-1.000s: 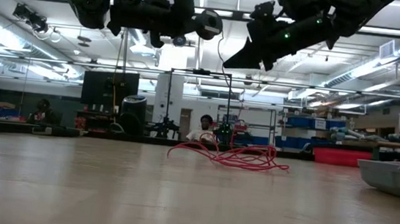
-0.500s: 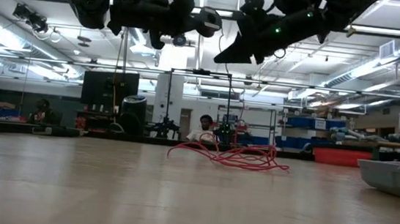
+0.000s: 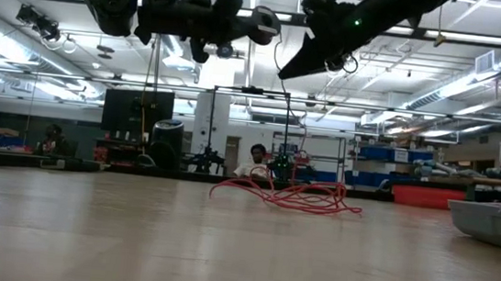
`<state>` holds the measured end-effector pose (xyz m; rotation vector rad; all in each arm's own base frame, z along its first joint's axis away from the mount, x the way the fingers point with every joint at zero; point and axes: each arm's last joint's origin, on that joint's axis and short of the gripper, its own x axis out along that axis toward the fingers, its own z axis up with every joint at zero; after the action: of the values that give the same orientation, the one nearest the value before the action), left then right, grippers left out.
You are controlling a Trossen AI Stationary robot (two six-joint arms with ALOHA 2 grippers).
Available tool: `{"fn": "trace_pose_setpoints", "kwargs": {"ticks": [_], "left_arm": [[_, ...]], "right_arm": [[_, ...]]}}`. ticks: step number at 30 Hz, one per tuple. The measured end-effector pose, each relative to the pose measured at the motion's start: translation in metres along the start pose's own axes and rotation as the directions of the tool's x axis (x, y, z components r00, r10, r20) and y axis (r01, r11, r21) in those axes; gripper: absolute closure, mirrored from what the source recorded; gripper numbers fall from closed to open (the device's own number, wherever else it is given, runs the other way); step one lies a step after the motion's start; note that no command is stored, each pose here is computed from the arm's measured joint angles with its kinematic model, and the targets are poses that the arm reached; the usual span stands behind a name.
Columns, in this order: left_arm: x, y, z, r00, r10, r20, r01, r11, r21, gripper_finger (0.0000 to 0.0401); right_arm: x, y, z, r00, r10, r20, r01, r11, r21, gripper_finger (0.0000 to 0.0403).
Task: Coil cords
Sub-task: Coil the wire
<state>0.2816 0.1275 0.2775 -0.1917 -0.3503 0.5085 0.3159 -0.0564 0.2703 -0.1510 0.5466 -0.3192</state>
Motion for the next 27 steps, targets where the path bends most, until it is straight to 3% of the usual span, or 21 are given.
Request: {"fn": "trace_pose_setpoints", "kwargs": {"ticks": [9,22,27], "left_arm": [[0.0,0.0,0.0,1.0,0.0,0.0,0.0,1.0,0.002,0.04],[0.0,0.0,0.0,1.0,-0.005,0.0,0.005,1.0,0.002,0.04],[0.0,0.0,0.0,1.0,-0.006,0.002,0.006,1.0,0.001,0.04]], "right_arm": [[-0.003,-0.003,-0.002,0.999,-0.034,-0.033,0.038,0.994,0.104,0.0298],[0.001,-0.013,0.001,0.998,-0.066,0.01,0.065,0.994,0.093,0.0303],[0.001,-0.014,0.003,0.997,-0.07,0.034,0.067,0.996,0.065,0.0336]]}}
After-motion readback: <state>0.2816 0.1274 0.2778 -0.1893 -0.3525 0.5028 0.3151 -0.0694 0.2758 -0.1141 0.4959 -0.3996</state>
